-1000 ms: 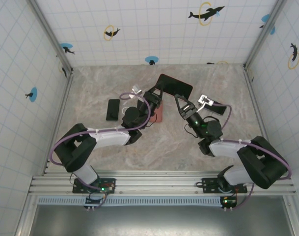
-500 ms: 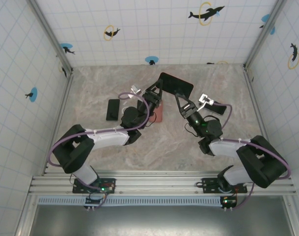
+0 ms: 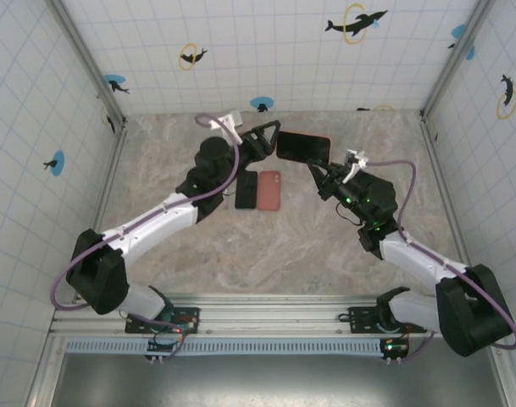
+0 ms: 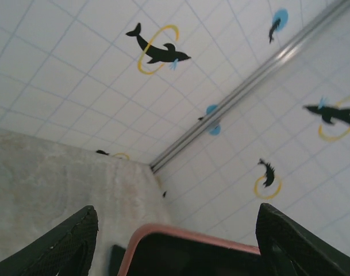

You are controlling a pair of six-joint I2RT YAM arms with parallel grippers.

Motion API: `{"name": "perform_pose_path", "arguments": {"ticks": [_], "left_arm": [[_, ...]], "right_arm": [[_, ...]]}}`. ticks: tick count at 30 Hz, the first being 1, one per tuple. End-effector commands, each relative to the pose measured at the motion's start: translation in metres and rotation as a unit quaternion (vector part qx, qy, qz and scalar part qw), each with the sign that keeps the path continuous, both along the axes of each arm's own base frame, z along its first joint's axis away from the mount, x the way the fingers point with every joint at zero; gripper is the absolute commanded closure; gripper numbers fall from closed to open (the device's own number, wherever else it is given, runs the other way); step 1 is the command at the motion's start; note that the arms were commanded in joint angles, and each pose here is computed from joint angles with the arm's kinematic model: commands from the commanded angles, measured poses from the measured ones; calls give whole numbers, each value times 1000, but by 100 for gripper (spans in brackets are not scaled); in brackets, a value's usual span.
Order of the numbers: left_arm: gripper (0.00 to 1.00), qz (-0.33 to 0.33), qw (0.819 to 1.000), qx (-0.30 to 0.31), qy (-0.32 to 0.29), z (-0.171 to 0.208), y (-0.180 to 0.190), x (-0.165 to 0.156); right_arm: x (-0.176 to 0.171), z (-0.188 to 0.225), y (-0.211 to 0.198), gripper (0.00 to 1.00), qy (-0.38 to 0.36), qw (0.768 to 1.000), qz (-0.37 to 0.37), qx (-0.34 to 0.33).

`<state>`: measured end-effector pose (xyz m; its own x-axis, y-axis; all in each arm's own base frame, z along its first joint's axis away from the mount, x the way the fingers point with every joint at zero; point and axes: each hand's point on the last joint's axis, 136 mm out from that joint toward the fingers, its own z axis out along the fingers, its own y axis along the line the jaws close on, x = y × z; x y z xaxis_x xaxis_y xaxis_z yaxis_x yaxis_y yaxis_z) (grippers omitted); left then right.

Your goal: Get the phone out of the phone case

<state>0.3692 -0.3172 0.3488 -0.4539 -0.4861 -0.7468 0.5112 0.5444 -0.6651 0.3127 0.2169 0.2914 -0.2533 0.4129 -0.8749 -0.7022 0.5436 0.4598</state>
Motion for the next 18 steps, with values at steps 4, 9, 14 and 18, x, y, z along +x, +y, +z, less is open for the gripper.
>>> {"name": "perform_pose_path", "arguments": {"ticks": [4,9,14,18], "left_arm": [[28,-172,945,261,-92,-50,0,-32],[28,-278,883,352,-139,-65,1,-57],[27,-352,835,389,-165,-67,2,-77],[26,-410,798,385,-214,-67,3,-104]], "right_arm": [[-12,-6,11,95,-91,981,62,-162],[-21,-16,20,96,-117,962,113,-219],[-34,-25,31,96,-144,939,164,-265],[-44,-29,42,96,-165,923,201,-284]]}}
